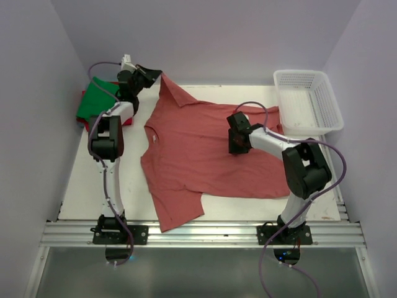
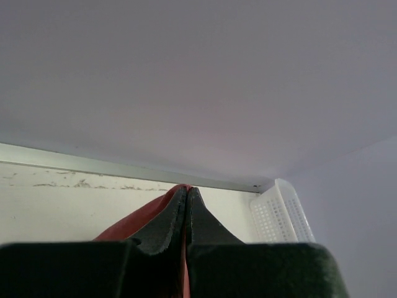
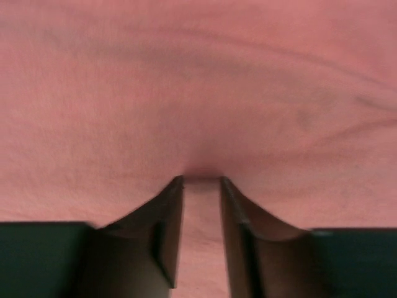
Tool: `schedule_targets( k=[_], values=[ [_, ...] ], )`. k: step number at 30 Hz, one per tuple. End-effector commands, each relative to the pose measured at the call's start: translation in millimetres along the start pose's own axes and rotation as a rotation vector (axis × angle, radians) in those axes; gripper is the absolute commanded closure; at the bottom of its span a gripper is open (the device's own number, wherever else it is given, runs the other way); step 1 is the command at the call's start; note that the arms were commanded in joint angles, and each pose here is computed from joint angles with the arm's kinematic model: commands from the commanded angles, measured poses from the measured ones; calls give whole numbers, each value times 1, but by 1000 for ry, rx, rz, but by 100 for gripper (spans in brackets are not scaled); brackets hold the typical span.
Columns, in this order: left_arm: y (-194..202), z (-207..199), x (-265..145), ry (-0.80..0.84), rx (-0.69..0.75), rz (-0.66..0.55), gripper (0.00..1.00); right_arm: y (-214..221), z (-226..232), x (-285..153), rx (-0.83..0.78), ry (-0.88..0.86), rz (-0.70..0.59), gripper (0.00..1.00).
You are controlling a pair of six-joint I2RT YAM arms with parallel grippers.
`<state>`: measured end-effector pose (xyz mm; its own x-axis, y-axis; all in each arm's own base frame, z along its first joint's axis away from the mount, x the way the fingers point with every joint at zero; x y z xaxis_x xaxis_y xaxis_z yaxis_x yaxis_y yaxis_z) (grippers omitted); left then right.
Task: Fold and stack the t-shirts
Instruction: Grap the side of the flattened tshirt furthest away from the robot with both arms
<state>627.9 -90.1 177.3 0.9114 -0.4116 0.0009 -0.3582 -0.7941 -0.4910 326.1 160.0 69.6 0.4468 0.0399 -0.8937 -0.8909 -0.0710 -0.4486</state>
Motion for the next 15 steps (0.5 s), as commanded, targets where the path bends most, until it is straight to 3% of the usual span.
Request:
schedule_targets(
  k=[1, 2, 3, 4, 5, 8, 12, 13, 15],
  values=[
    [-23, -46, -18, 91, 120, -60, 100, -36, -11, -27, 55, 78, -188, 62],
    [-22, -46, -20, 86, 124, -57, 100, -47, -13, -36, 64, 103, -230, 45],
    [-19, -42, -24, 70, 119, -48, 100, -55, -17, -40, 71, 133, -258, 37],
    [-21, -46, -27, 73, 127, -50, 100, -64, -25, -45, 77, 199, -297, 18],
    [-21, -45, -29, 67, 127, -47, 100, -82, -27, -55, 97, 219, -347, 11],
    [-12, -37, -39, 34, 124, -28, 100, -122, -43, -64, 161, 243, -412, 1],
    [-5, -34, -49, 19, 121, -8, 100, -168, -82, -34, 295, 214, -386, 1],
    [-19, -28, -56, 4, 124, -33, 100, -172, -88, -24, 303, 213, -355, 1],
    [-17, -21, -62, -12, 125, -28, 100, -207, -98, -31, 330, 230, -404, 1]
  ],
)
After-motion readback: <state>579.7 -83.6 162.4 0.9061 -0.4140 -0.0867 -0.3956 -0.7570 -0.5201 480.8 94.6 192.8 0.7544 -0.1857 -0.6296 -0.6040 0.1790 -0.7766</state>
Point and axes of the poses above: each gripper's point midway between its finger pads, its own x axis out along the fingers, its own z axis along the line the jaws close on, y = z × x, the point moved 5 cm from there along -x, back along the fingers, and after that the axes turned 5 degrees about -x, right-handed, at the moved point
